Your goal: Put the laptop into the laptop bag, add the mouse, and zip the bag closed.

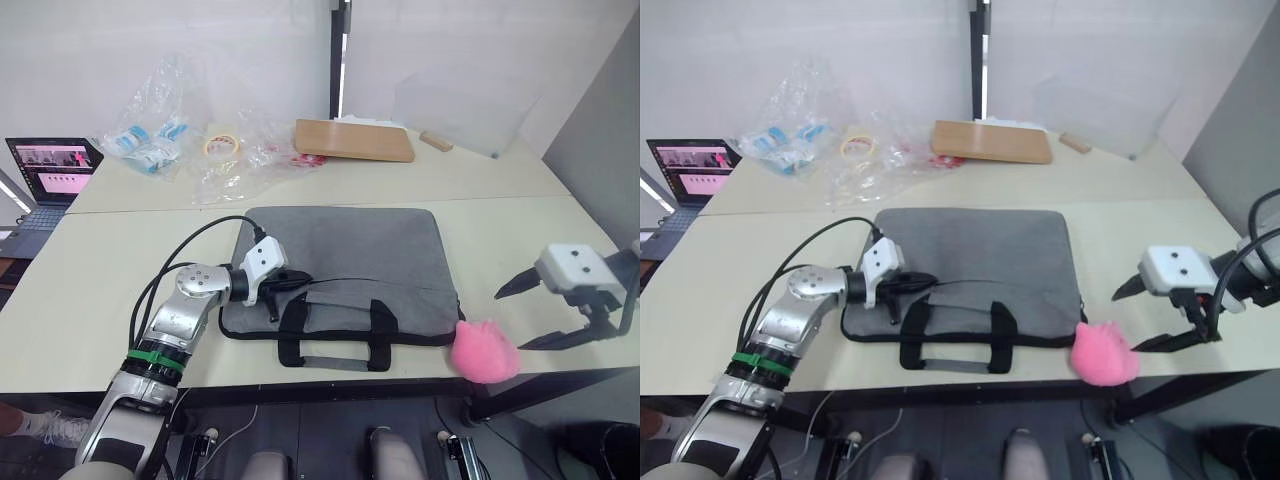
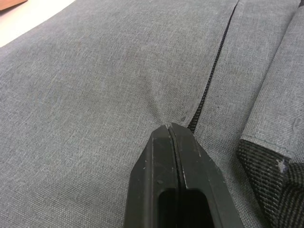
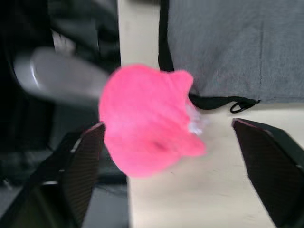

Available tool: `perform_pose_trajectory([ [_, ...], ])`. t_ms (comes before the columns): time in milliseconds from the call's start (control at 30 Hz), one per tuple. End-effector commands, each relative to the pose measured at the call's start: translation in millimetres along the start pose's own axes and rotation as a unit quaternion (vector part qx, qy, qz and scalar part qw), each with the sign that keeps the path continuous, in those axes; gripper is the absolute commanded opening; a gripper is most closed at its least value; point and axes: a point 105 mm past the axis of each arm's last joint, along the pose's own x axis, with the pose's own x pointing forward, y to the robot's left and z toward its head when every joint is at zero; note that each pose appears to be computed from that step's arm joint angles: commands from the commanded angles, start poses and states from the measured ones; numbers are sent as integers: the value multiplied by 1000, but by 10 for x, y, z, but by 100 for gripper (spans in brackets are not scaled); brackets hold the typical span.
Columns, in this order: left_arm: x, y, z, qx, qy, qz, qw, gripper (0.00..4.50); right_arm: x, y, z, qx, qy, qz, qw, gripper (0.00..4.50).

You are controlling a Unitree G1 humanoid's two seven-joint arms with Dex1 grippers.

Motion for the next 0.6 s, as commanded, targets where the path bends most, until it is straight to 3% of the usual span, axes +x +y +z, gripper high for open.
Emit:
perform_pose_trajectory([
  [33,60,-185,-470,-49,72,-16,996,0,-166,23,82,188,-103,-43,976,444],
  [100,79,-202,-475,-54,68,-14,996,0,-126,97,-2,275,-135,-47,951,444],
  [233,87,-237,-474,-54,67,-18,996,0,56,306,-269,356,-148,-70,920,444],
  [400,79,-242,-471,-53,68,-18,996,0,204,461,-387,386,-167,-104,901,444],
  [600,94,-276,-474,-53,67,-22,996,0,369,517,-477,381,-165,-125,901,444],
])
